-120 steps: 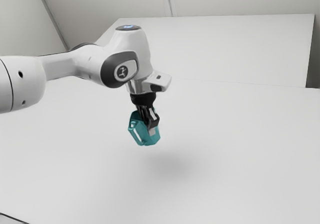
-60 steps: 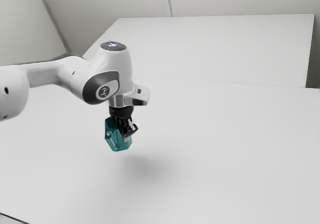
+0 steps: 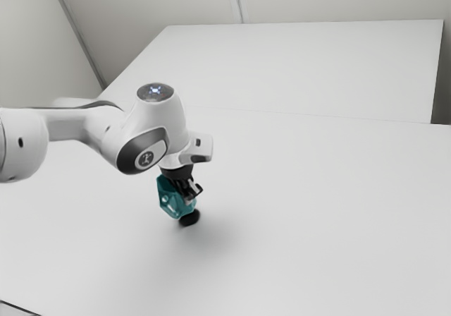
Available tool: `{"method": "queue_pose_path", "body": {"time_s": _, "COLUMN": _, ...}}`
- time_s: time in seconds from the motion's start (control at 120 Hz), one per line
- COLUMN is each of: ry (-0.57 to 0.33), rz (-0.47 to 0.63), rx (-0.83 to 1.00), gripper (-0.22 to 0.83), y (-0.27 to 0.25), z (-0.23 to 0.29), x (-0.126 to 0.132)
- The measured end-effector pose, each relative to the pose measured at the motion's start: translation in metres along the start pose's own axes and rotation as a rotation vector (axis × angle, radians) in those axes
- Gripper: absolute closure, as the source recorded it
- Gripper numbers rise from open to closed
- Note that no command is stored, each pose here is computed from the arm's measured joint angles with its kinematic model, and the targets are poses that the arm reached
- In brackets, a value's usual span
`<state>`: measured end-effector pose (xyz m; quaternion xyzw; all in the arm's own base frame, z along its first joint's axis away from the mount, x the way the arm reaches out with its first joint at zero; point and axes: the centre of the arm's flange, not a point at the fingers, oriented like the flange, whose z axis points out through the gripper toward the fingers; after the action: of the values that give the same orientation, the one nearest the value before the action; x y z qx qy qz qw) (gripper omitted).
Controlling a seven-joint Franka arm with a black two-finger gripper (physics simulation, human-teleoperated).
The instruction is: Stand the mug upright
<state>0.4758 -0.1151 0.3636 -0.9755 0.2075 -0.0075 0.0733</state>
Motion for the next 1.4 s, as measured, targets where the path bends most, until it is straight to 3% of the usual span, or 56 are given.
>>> {"method": "queue_pose_path", "body": {"time_s": 0.467, "ry": 0.033, "rz": -0.043, "rx": -0.003, "gripper": 0.78, "y": 0.002, "z": 0.026, "x": 0.007}}
{"method": "queue_pose_path", "body": {"time_s": 0.708, "ry": 0.048, "rz": -0.063, "rx": -0.008, "gripper": 0.51, "y": -0.001, "z": 0.022, "x": 0.007}}
{"method": "queue_pose_path", "body": {"time_s": 1.1, "ry": 0.136, "rz": -0.090, "rx": -0.009, "gripper": 0.18, "y": -0.005, "z": -0.032, "x": 0.014}}
{"method": "queue_pose_path", "body": {"time_s": 1.4, "ry": 0.066, "rz": -0.187, "rx": -0.094, "gripper": 0.06, "y": -0.025, "z": -0.086, "x": 0.032}}
